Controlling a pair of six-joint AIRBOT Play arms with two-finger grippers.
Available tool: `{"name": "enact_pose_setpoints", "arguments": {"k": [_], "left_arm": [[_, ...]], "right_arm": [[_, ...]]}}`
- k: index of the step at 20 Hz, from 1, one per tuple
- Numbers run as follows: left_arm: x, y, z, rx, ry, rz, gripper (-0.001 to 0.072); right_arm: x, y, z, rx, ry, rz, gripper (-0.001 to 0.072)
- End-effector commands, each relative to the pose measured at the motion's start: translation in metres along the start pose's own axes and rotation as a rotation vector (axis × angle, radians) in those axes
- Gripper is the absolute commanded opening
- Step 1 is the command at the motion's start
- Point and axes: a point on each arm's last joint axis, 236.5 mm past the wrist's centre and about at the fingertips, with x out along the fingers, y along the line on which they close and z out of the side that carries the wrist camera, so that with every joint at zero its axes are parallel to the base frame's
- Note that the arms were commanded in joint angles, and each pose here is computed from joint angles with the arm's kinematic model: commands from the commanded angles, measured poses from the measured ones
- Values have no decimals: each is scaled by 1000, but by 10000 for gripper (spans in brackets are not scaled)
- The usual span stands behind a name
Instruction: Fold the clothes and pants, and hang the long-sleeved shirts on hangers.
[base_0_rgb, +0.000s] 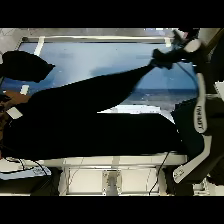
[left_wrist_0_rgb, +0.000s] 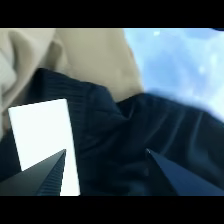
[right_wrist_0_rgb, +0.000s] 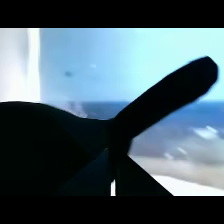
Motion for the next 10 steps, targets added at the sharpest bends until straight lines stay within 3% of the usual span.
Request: {"name": "enact_pose_setpoints", "arguments": {"k": [1,6,10], "left_arm": [[0,-9,2,-26,-9,-39,565],[0,-9,2,-25,-9,-38,565],[0,-9,6,-28,-23,-40,565]], "right_arm": [[-60,-56,-40,40,142,-187,9],[-84,-62,-66,28,232,-238,9],[-85,-94,-84,140,299,-334,8]]}}
